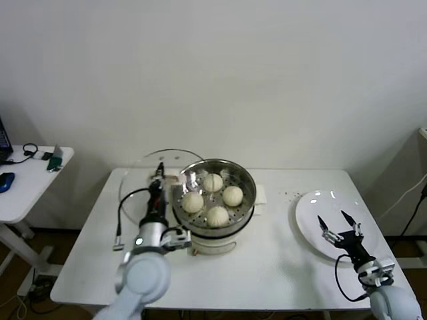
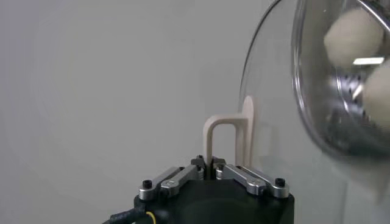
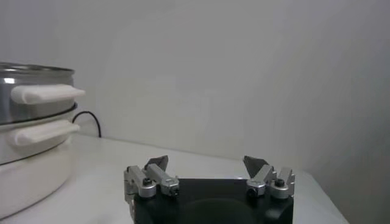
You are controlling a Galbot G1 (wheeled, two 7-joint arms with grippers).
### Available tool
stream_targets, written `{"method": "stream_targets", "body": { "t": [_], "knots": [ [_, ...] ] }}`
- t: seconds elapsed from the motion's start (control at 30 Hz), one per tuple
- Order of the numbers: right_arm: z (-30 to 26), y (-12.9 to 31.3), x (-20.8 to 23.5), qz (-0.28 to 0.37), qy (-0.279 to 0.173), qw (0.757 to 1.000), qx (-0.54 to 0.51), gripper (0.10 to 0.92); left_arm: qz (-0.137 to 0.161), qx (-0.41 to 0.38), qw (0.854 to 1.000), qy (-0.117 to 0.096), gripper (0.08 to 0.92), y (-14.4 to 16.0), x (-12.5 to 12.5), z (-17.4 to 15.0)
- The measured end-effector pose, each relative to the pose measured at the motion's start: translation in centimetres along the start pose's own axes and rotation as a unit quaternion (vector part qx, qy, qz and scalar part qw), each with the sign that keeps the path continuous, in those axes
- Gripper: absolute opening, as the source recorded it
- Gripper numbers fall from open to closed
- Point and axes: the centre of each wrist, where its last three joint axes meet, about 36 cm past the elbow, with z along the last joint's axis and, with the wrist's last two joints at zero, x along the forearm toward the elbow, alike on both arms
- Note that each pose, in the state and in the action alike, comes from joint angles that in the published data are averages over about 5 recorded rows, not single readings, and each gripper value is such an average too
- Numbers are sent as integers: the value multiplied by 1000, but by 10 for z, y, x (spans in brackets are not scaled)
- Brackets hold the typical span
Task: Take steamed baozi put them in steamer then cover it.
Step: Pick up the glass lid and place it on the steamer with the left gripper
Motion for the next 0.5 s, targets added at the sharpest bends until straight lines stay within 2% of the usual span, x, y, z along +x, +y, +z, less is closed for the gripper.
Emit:
{"method": "stream_targets", "body": {
  "t": [0.2, 0.5],
  "knots": [
    [4, -5, 7, 10, 1, 1000, 0, 823, 8, 5, 1000, -21, 146, -2, -13, -38],
    [7, -14, 16, 24, 2, 1000, 2, 823, 25, 10, 999, -39, 146, -13, -25, -83]
  ]
}}
